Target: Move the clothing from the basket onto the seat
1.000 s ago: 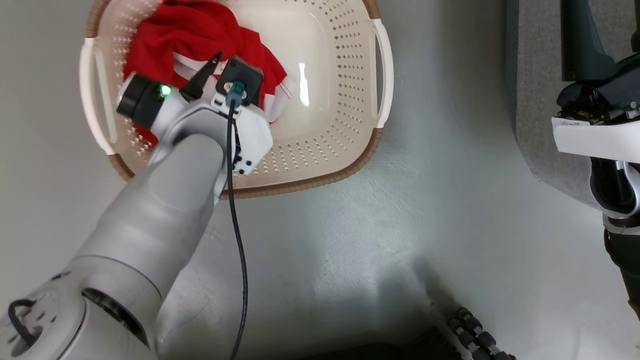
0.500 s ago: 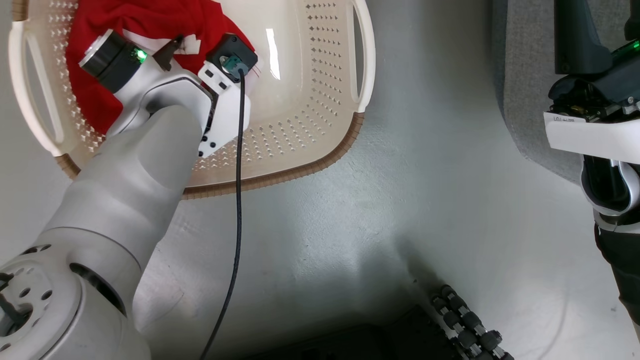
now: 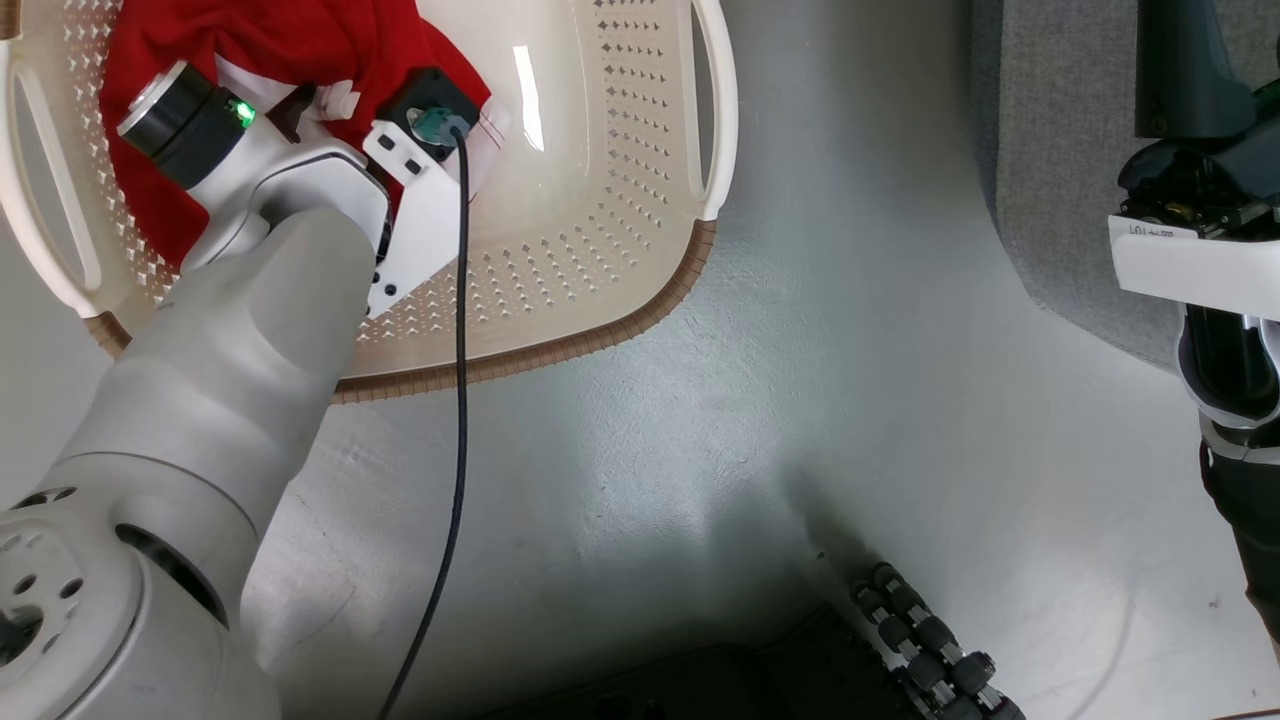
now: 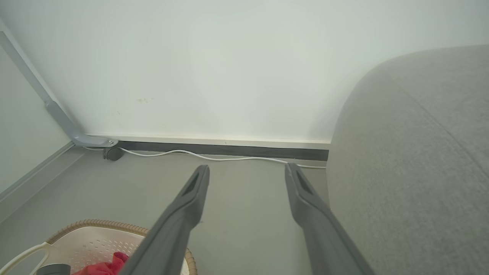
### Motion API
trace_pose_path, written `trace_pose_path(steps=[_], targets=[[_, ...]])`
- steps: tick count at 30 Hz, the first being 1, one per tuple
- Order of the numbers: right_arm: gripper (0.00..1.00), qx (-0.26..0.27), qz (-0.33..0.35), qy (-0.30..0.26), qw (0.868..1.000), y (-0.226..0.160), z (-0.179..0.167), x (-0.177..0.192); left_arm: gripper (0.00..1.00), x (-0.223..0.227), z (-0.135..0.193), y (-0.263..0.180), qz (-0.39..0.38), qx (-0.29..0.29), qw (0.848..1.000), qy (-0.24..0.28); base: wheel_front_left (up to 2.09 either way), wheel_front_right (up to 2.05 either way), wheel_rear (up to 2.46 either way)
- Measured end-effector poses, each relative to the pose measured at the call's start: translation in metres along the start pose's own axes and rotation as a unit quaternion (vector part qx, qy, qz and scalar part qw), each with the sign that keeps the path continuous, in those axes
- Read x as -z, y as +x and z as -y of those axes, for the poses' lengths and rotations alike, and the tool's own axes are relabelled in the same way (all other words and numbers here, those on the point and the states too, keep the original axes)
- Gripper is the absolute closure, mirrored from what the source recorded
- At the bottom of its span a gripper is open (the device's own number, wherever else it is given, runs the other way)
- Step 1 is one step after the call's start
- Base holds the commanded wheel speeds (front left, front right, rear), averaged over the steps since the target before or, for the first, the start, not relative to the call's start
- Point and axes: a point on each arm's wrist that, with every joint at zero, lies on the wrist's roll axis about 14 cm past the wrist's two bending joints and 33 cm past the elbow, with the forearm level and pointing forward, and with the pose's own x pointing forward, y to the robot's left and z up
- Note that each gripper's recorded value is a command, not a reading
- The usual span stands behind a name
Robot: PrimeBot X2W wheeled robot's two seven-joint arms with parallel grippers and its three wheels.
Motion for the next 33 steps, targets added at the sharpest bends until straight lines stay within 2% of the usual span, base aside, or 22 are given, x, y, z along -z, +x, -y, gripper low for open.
trace_pose_path(steps=[1, 2, 10, 20, 28, 33], targets=[[0.00, 0.001, 0.000, 0.000, 1.000, 0.000, 0.000, 0.000, 0.75, 0.001, 0.000, 0.000, -0.003, 0.000, 1.000, -0.005, 0.00, 0.00, 0.00], [0.00, 0.001, 0.000, 0.001, 1.000, 0.000, 0.000, -0.001, 1.00, 0.001, -0.001, 0.000, -0.003, 0.000, 1.000, -0.008, 0.00, 0.00, 0.00], [0.00, 0.001, 0.014, 0.000, 1.000, 0.003, 0.000, -0.012, 1.00, 0.012, -0.017, 0.001, -0.008, -0.011, 1.000, -0.022, 0.00, 0.00, 0.00], [0.00, 0.001, 0.035, -0.003, 0.999, 0.003, -0.004, -0.039, 1.00, -0.004, -0.022, -0.025, 0.044, -0.013, 0.998, -0.041, 0.00, 0.00, 0.00], [0.00, 0.001, 0.054, -0.009, 0.999, -0.005, -0.010, -0.071, 1.00, -0.029, -0.013, -0.069, 0.108, -0.018, 0.991, -0.071, 0.00, 0.00, 0.00], [0.00, 0.002, 0.061, -0.011, 0.998, -0.016, -0.016, -0.088, 1.00, -0.050, -0.018, -0.102, 0.155, -0.029, 0.983, -0.091, 0.00, 0.00, 0.00]])
